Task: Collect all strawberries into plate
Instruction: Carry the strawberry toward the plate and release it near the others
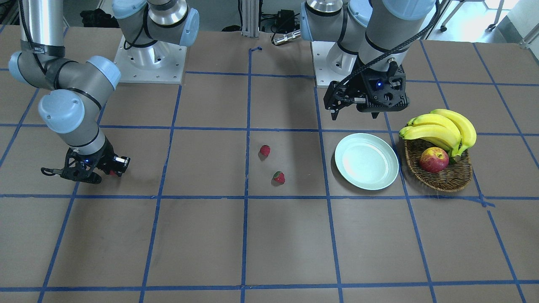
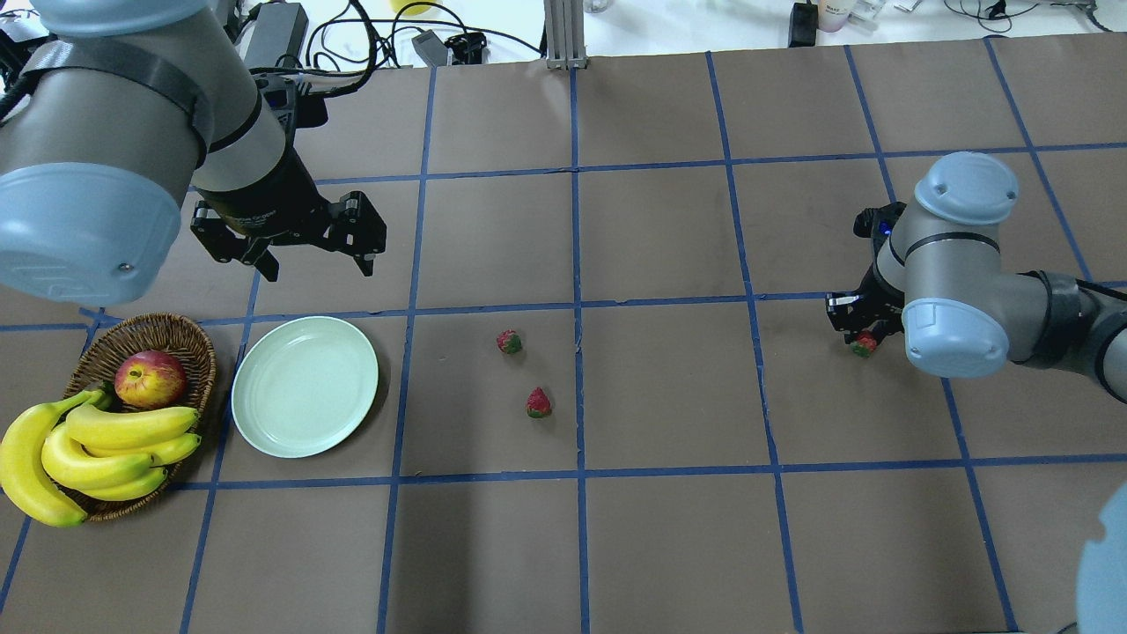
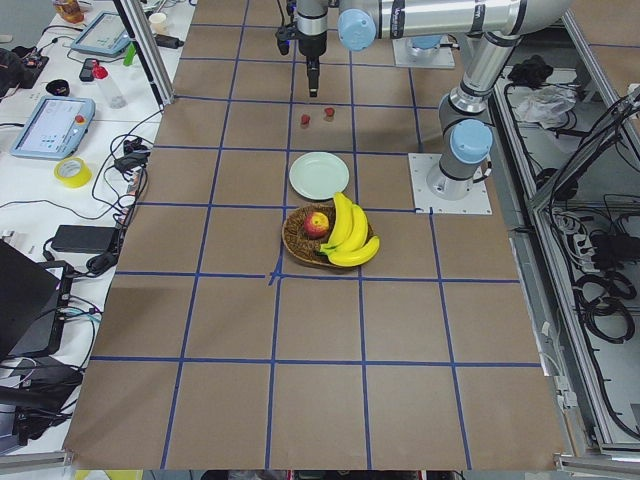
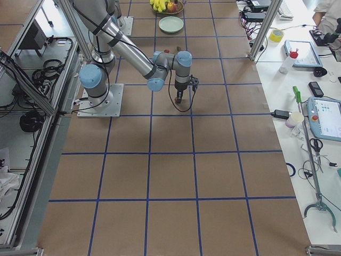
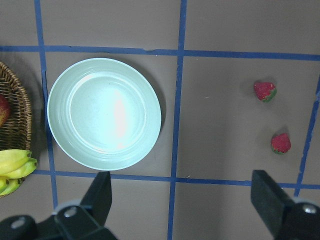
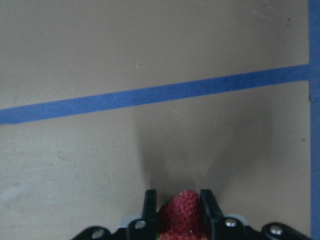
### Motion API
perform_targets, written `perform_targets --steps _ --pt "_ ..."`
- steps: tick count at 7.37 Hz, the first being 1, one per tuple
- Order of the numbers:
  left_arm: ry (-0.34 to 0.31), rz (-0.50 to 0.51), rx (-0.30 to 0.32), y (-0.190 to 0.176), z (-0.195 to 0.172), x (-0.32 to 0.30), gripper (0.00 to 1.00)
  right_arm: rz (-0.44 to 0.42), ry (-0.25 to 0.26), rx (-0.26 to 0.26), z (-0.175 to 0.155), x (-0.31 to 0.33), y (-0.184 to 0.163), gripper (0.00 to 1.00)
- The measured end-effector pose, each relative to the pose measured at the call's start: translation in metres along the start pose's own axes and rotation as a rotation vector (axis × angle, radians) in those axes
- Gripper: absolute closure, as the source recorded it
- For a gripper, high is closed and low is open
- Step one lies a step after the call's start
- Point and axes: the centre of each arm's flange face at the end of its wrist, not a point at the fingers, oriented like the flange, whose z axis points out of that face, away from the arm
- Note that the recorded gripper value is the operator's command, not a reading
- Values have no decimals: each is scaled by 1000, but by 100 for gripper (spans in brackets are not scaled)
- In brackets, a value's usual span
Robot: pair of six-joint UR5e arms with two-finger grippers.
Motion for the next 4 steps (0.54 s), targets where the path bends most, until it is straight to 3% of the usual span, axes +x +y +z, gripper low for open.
perform_targets --steps 2,4 --pt "0 4 3 1 -1 2 0 -12 -42 -10 -52 -46 -6 100" --pt "-3 -2 -5 -2 2 -1 0 65 -80 -12 -83 -157 12 100"
